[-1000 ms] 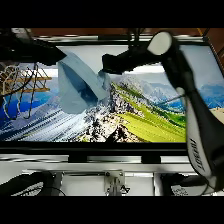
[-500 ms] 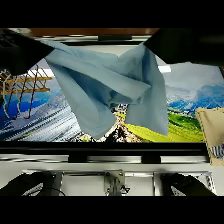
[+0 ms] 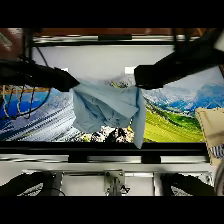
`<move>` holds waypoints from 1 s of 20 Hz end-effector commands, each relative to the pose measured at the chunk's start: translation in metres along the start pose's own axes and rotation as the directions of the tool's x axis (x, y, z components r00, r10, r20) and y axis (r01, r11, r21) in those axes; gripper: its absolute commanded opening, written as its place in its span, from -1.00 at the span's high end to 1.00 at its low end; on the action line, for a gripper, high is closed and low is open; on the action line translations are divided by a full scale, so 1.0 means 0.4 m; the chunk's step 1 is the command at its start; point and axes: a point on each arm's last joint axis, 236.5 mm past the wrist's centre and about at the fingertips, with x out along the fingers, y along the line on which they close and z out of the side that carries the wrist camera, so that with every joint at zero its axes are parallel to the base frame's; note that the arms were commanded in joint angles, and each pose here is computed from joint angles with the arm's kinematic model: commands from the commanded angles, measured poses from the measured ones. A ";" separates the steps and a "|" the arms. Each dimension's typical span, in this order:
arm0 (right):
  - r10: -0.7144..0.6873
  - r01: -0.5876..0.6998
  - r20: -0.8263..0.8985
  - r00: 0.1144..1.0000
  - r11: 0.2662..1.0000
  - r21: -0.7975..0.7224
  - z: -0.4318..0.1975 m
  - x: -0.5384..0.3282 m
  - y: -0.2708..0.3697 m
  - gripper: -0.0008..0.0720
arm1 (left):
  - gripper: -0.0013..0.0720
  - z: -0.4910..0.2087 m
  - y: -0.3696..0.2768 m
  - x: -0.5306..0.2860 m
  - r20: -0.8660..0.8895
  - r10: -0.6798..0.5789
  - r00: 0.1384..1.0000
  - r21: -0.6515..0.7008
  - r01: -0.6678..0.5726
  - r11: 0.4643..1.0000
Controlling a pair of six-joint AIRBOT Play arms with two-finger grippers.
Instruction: Fold the shirts.
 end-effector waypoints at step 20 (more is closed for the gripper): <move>-0.318 0.248 -0.304 0.898 0.936 -0.248 -0.098 0.403 -0.143 -0.84 | 0.82 -0.086 0.289 0.325 -0.098 0.022 0.995 -0.298 -0.051 0.953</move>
